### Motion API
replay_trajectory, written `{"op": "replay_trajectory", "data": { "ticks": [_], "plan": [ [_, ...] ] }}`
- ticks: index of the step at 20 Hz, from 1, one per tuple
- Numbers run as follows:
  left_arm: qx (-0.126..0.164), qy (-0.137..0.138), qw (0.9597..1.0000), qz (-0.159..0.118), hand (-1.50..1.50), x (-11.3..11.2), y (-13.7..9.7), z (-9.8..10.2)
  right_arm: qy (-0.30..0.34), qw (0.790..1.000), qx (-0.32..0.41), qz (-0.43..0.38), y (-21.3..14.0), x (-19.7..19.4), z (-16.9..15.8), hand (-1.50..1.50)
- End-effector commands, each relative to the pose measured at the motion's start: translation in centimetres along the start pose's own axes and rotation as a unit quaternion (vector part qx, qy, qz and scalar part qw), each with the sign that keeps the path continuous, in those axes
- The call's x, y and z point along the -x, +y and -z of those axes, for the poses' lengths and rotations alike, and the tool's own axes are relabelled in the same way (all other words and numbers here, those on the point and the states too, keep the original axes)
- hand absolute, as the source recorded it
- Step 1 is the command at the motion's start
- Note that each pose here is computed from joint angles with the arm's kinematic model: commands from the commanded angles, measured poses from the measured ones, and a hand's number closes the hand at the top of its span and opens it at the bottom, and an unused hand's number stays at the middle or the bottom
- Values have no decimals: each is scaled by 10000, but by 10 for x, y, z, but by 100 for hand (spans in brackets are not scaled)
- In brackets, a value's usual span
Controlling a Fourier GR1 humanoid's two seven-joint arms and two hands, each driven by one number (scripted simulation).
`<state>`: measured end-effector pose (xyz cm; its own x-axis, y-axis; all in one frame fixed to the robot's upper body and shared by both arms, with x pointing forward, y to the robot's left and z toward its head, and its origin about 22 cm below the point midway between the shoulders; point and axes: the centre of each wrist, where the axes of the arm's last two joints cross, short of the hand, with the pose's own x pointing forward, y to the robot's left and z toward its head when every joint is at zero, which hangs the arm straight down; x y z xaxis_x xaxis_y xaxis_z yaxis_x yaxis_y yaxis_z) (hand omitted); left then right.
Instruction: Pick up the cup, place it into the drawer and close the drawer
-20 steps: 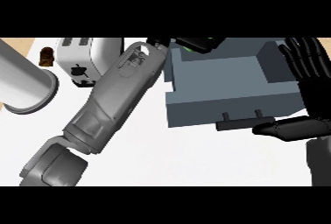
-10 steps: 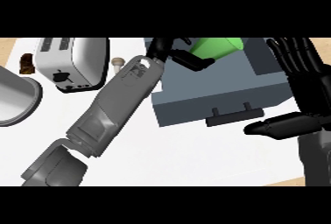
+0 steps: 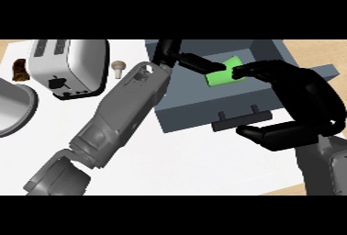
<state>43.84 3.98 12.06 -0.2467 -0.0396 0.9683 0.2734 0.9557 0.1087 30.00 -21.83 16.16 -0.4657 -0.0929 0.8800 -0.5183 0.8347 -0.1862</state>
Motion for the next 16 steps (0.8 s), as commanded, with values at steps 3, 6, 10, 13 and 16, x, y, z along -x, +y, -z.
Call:
{"op": "replay_trajectory", "data": {
  "ticks": [3, 6, 10, 13, 16],
  "plan": [
    [-351, -680, 9947, -686, -150, -1, 1, -2, 502, 9877, -1474, 165, 16, 9, 1, 150],
    [-527, -699, 9931, -779, -150, -16, -1, 7, 1174, 9708, -2033, -488, 11, 6, -7, 150],
    [-743, -700, 9921, -724, -150, -9, 0, 4, 1891, 9490, -2204, -1229, 15, 10, -19, -150],
    [-809, -662, 9910, -831, -150, -7, 2, 4, 1856, 9359, -2010, -2220, 14, 0, -20, -150],
    [-793, -621, 9895, -1038, -150, 2, 6, 0, 2278, 9263, -1758, -2433, 22, 33, -39, -150]
  ]
}}
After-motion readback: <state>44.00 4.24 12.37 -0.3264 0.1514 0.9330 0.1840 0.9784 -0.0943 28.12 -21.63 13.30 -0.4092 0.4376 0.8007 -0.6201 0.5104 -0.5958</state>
